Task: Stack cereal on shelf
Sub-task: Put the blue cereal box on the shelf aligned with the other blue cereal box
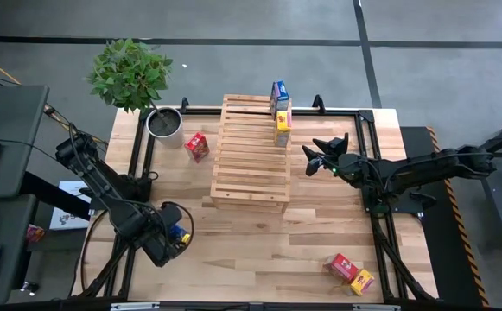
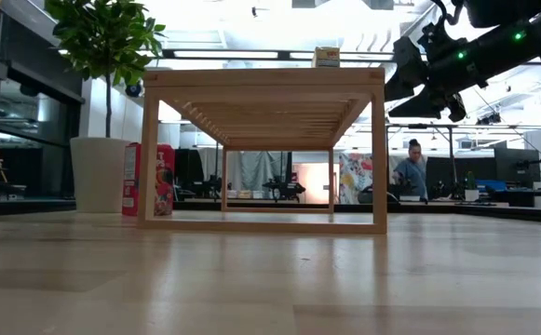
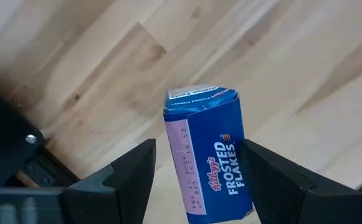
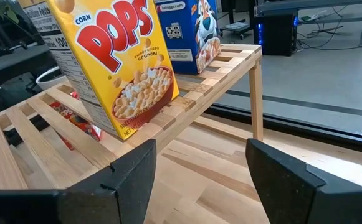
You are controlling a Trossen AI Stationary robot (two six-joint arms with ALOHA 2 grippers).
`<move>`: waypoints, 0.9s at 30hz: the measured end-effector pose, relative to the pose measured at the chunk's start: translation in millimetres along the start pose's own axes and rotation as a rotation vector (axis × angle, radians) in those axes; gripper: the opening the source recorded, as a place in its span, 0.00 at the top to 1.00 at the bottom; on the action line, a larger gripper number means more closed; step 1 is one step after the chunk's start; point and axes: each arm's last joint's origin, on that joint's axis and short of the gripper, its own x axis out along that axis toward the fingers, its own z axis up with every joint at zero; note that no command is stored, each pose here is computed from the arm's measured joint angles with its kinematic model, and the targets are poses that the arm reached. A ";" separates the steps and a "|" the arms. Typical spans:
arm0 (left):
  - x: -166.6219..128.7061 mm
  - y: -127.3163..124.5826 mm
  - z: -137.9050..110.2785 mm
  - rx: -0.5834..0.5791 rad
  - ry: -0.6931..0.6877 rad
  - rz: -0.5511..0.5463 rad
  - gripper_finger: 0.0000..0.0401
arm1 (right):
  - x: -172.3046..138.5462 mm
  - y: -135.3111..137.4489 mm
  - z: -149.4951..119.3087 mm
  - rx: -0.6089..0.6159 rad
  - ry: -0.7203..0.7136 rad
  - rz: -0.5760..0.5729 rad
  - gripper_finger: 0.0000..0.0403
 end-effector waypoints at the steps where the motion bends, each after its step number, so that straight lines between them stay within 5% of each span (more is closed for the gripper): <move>1: 0.0 -0.3 -0.2 0.003 0.006 -0.003 0.45 | 0.0 0.0 0.0 0.000 0.000 0.000 0.40; 27: 1.6 3.1 7.4 0.067 0.011 0.036 0.45 | 0.0 0.0 0.0 0.001 0.000 0.000 0.40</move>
